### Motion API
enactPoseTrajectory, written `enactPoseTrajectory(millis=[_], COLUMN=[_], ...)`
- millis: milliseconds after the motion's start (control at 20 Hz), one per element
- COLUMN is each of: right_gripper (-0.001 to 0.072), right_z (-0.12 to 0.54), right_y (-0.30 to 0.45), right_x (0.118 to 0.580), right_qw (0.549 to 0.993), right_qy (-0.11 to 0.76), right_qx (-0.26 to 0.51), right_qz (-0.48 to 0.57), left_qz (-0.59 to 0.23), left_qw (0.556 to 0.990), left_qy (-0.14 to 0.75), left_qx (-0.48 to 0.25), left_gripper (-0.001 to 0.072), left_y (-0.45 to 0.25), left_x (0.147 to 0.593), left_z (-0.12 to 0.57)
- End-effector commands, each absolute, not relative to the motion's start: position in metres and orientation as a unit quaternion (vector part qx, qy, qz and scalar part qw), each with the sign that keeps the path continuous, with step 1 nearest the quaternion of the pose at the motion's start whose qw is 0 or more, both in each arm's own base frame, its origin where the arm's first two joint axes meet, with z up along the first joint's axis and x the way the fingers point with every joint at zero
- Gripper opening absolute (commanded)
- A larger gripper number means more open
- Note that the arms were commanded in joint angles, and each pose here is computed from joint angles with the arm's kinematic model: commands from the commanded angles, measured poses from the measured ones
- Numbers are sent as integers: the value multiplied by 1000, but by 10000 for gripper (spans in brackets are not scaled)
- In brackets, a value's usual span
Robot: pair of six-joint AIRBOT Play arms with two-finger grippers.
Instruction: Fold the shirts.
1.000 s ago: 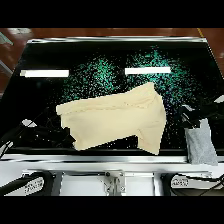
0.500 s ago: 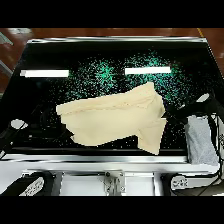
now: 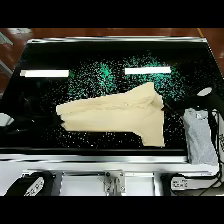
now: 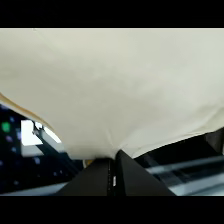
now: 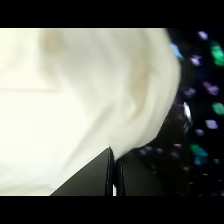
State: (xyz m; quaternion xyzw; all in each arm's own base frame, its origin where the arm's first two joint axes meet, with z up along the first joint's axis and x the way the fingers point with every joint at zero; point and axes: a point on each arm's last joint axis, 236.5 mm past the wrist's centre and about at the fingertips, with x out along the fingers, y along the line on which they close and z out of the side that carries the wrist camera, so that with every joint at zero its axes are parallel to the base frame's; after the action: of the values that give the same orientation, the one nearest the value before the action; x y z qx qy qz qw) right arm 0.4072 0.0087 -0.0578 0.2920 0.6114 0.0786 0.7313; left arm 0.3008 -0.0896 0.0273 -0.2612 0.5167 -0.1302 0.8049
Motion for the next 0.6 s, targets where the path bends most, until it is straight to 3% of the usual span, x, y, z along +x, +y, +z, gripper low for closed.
enactPoseTrajectory(millis=[0, 150, 300, 400, 550], right_gripper=[59, 59, 59, 59, 59], right_z=[70, 281, 453, 511, 532], right_y=[11, 2, -14, -19, -21], right_x=[443, 444, 375, 318, 255], right_qw=[834, 951, 997, 999, 998], right_qy=[491, 260, 43, -29, -54], right_qx=[199, 83, 17, 23, -15], right_qz=[157, 144, 57, 11, -32], left_qz=[-67, -54, -48, -54, -53], left_qw=[917, 982, 997, 996, 993], left_qy=[361, 158, 6, -55, -106], left_qx=[-159, -89, -53, -43, -9], left_gripper=[36, 36, 36, 36, 36], left_y=[-35, -18, -16, -21, -26], left_x=[345, 338, 290, 257, 216], left_z=[162, 346, 475, 523, 553])
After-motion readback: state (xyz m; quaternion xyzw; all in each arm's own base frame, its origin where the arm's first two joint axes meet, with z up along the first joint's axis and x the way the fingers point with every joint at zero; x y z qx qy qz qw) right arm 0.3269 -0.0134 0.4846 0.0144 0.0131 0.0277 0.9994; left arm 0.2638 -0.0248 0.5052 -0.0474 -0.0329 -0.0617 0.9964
